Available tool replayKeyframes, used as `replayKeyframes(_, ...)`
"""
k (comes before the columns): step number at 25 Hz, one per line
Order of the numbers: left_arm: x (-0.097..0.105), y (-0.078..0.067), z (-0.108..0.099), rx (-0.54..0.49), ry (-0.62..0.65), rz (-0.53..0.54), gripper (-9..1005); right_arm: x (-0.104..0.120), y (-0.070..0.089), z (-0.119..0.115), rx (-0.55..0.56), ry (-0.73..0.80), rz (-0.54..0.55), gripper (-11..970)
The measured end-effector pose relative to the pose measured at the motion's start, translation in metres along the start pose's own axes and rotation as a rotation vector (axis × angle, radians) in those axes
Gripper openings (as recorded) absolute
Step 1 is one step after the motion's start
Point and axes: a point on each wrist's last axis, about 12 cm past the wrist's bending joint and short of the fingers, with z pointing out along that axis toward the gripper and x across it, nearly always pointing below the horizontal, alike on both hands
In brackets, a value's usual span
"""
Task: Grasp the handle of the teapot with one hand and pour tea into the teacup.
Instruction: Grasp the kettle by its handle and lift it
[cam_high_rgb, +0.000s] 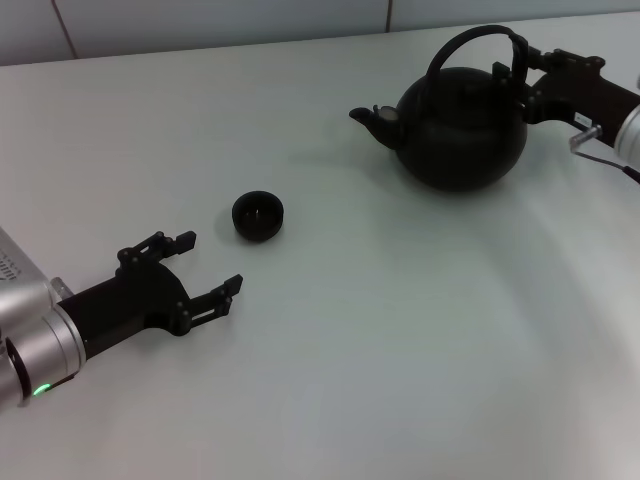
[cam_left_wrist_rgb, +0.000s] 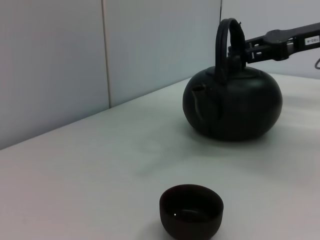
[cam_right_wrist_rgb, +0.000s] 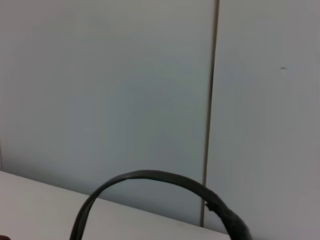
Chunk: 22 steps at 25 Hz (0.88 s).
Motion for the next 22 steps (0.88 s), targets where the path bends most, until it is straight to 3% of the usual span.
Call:
replayKeyframes(6, 0.001, 0.000, 0.002, 0.005, 0.006, 0.005, 824, -0.003, 0.002, 0.007, -0.001, 0.004, -0.002, 491)
replayKeyframes(11, 0.001, 0.000, 0.002, 0.006, 0.003, 0.008, 825, -0.003, 0.002, 0.005, 0.002, -0.002, 0.004, 238)
replayKeyframes(16, 0.001, -0.001, 0.000, 0.008, -0.003, 0.005, 825, -0.008, 0.002, 0.004, 0.001, -0.054, 0.001, 88)
replayKeyframes(22, 0.003, -0.002, -0.003, 0.010, -0.005, -0.002, 825, -0.023, 0.001, 0.006, -0.026, -0.123, -0.016, 84)
